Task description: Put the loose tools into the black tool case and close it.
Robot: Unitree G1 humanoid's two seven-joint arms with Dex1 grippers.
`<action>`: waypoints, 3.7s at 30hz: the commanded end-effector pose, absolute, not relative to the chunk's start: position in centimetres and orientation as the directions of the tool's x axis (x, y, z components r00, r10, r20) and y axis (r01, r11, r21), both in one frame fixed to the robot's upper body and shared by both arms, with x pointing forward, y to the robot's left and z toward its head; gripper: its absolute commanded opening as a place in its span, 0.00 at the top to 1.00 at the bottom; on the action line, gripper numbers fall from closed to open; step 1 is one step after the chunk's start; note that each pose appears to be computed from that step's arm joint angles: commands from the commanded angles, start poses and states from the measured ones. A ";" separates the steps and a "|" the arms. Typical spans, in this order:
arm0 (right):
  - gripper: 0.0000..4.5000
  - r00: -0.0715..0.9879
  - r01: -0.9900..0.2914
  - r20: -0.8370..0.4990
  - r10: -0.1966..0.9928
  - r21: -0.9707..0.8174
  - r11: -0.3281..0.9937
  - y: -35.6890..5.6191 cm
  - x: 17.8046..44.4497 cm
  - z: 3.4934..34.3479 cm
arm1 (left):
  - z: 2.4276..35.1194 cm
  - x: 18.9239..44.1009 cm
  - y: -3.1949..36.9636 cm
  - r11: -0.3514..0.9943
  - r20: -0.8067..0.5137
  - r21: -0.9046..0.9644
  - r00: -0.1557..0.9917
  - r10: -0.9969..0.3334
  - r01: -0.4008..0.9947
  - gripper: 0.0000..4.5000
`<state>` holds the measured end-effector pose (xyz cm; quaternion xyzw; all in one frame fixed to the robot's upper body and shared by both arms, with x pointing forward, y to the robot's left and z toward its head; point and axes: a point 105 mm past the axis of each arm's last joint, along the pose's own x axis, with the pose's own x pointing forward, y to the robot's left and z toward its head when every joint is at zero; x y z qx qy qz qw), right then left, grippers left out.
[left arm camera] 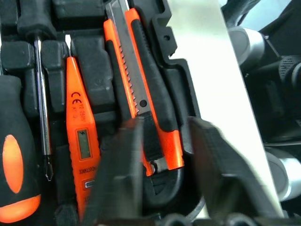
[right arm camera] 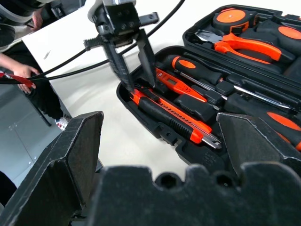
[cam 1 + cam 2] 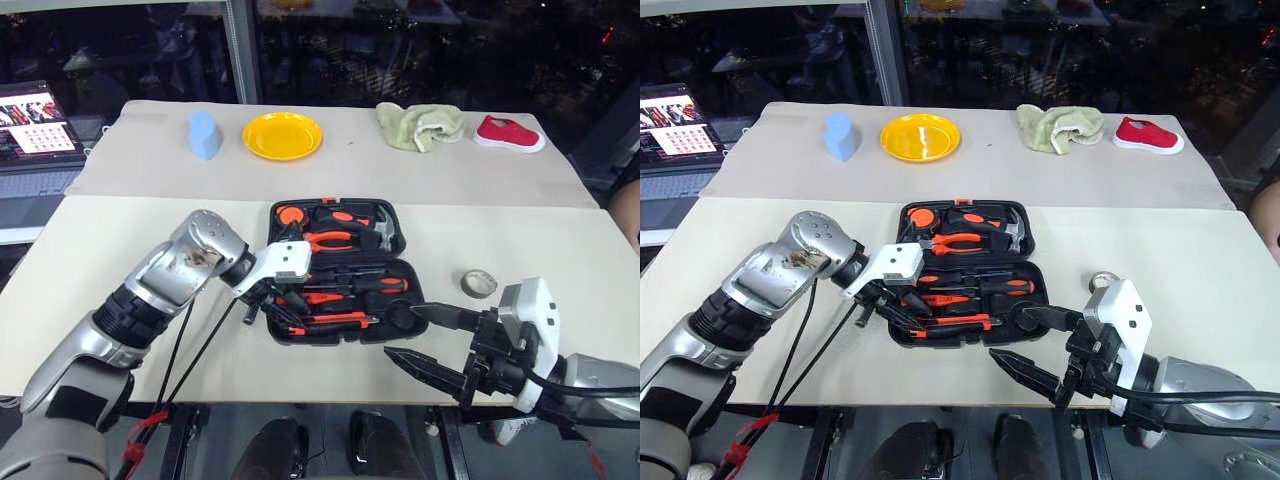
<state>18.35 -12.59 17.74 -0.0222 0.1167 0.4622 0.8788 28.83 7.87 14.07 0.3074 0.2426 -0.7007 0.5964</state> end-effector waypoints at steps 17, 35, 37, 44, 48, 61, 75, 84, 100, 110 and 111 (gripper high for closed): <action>0.00 0.571 -0.807 -0.213 0.793 0.035 0.590 -12.8 17.9 18.4 | 13.1 28.1 7.1 -0.282 -0.757 0.063 -0.139 -0.638 0.957 0.99; 0.00 0.588 -0.790 -0.223 0.777 0.046 0.611 -13.1 18.0 18.1 | 10.9 28.9 7.3 -0.314 -0.773 0.107 -0.120 -0.623 0.943 0.99; 0.00 0.602 -0.779 -0.237 0.762 0.031 0.626 -13.4 18.1 17.8 | 12.7 29.1 7.1 -0.277 -0.697 0.102 -0.131 -0.705 0.955 0.99; 0.00 0.762 -0.624 -0.228 0.606 -0.006 0.782 -16.8 19.9 16.9 | 18.1 30.8 8.4 -0.114 -0.439 0.034 -0.088 -0.894 0.993 0.88; 0.00 0.838 -0.510 -0.227 0.496 -0.004 0.860 -19.4 19.6 15.9 | 19.9 30.9 9.4 -0.099 -0.367 -0.026 -0.102 -0.925 0.995 0.59; 0.00 0.946 -0.100 -0.313 0.088 -0.023 0.995 -31.0 9.6 16.3 | 23.5 30.6 10.2 -0.161 -0.257 0.038 -0.147 -0.955 0.986 0.00; 0.00 0.815 -0.502 -0.446 0.370 -0.225 0.835 -31.3 21.9 19.9 | 23.4 28.5 10.0 -0.143 -0.263 0.089 -0.115 -0.958 0.986 0.00; 0.00 0.640 -0.692 -0.645 0.419 -0.246 0.678 -28.7 29.6 15.5 | 23.0 28.0 9.9 -0.085 -0.296 0.161 -0.035 -0.955 0.983 0.00; 0.45 0.595 -0.714 -0.666 0.450 -0.181 0.676 -27.5 32.7 12.1 | 23.1 28.2 10.4 -0.018 -0.304 0.209 0.048 -0.951 0.978 0.00; 0.99 0.574 -0.768 -0.584 0.575 -0.139 0.626 -25.5 31.4 15.3 | 22.7 28.4 10.5 -0.033 -0.324 0.211 0.038 -0.945 0.977 0.00; 0.99 0.560 -0.783 -0.569 0.602 -0.129 0.608 -24.8 31.0 15.9 | 22.5 28.4 10.5 -0.040 -0.331 0.209 0.033 -0.943 0.977 0.00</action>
